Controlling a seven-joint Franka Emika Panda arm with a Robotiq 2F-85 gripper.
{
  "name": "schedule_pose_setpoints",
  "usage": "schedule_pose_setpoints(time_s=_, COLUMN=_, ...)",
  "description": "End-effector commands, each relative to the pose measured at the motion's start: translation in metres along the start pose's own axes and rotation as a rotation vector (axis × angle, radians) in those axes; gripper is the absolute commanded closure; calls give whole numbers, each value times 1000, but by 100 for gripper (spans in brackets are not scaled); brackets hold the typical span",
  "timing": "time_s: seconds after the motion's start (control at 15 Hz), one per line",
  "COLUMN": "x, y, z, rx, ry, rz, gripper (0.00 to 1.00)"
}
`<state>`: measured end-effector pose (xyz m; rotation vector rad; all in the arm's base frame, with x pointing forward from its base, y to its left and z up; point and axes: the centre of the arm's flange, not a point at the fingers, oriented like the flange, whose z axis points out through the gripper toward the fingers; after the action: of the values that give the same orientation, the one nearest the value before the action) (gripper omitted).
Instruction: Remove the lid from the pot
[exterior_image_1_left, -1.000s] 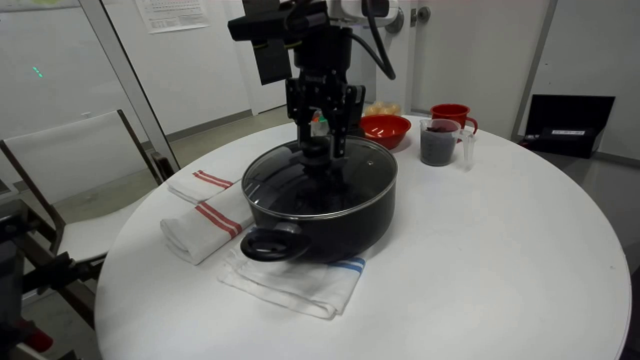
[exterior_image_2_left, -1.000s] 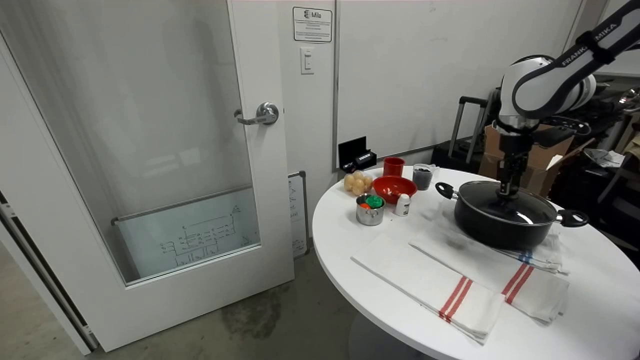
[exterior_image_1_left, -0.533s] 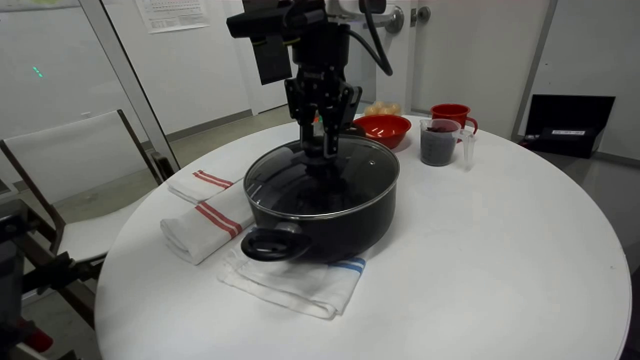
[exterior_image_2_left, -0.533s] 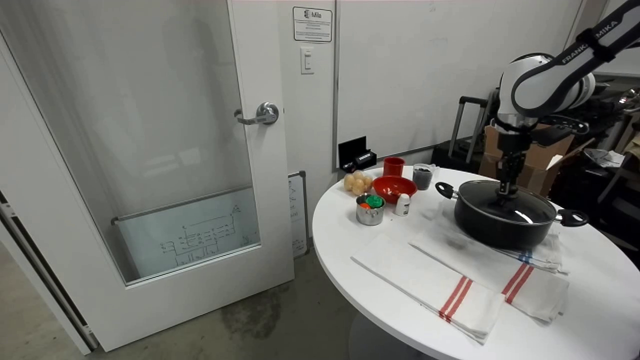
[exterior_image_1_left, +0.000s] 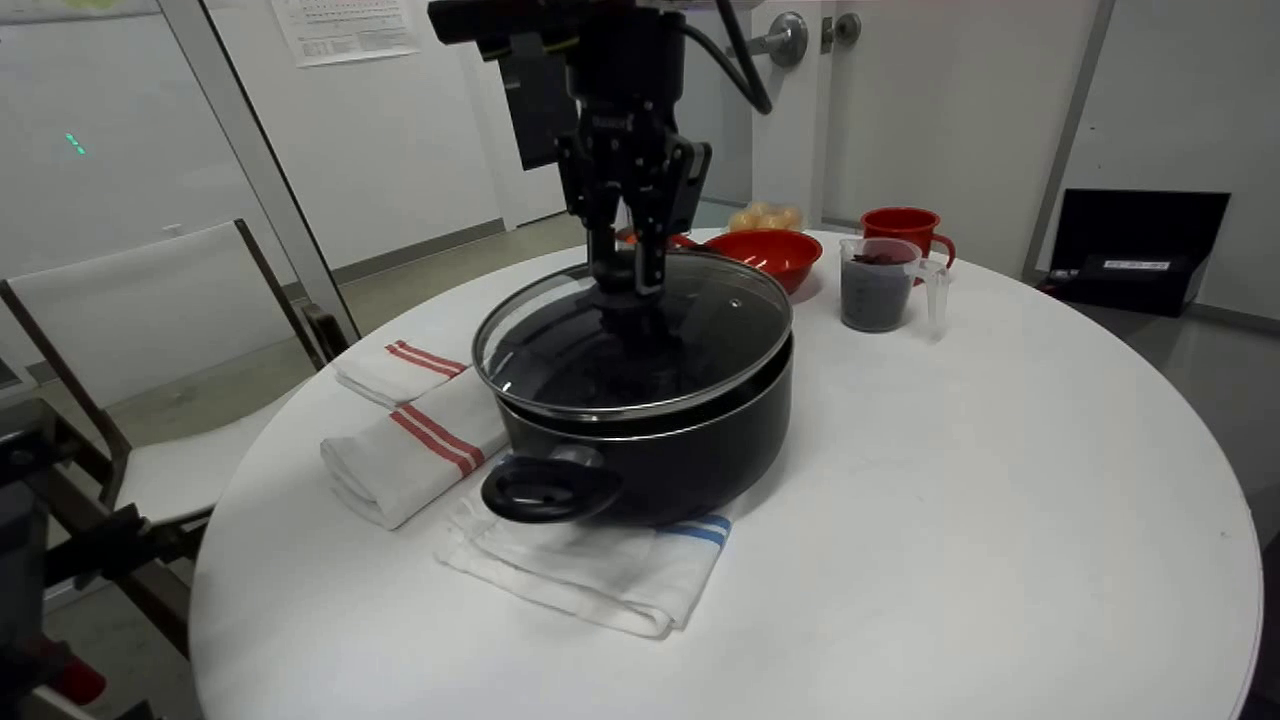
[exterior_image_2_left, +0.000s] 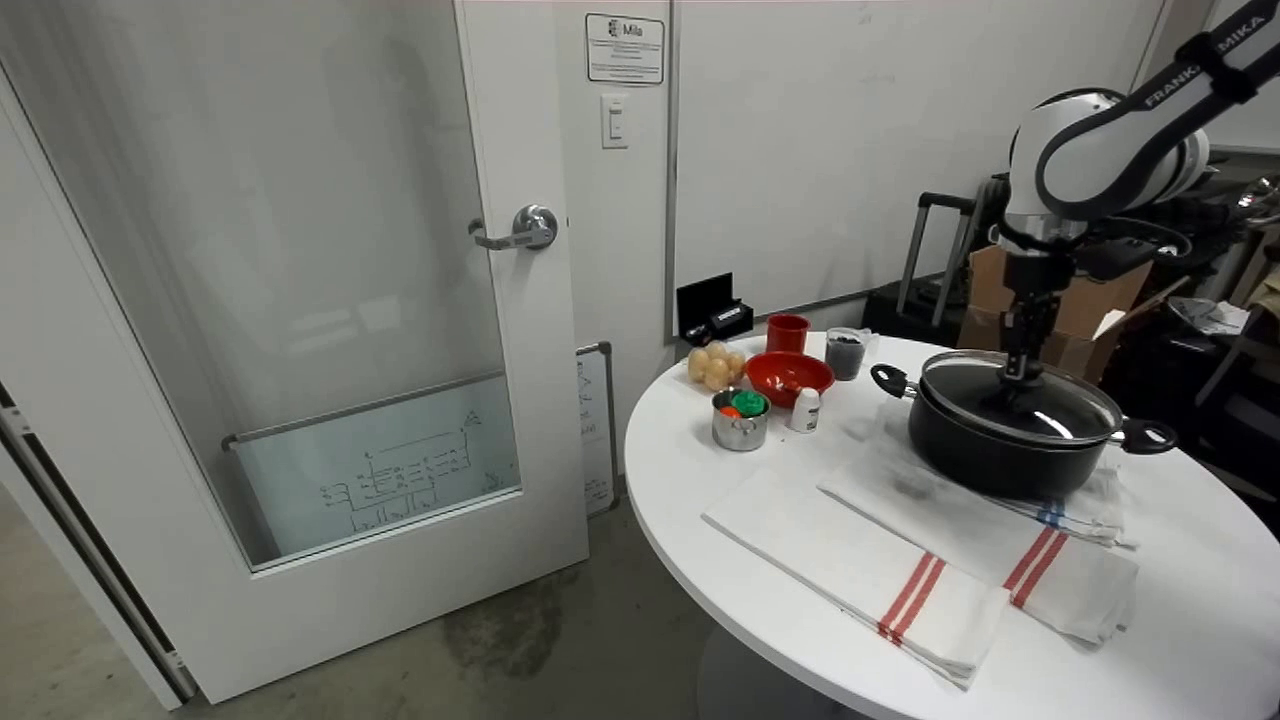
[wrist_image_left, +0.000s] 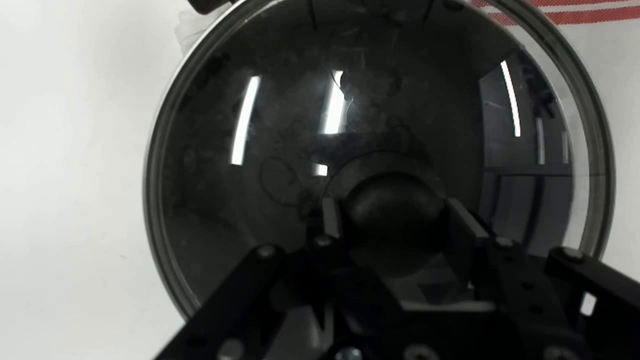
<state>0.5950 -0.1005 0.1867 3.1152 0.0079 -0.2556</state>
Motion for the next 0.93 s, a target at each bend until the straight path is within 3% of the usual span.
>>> schedule_pose_setpoints(time_s=0.0, x=-29, y=-13, z=-38, rx=8, ry=26, rz=-9, gripper=75)
schedule_pose_setpoints(time_s=0.4, x=-43, y=-53, z=-72, rx=-11, ry=31, rz=-75, gripper=75)
schedule_pose_setpoints(time_s=0.87, x=-23, y=-150, z=-75, rx=-43, ry=-45, rz=-245, gripper=75)
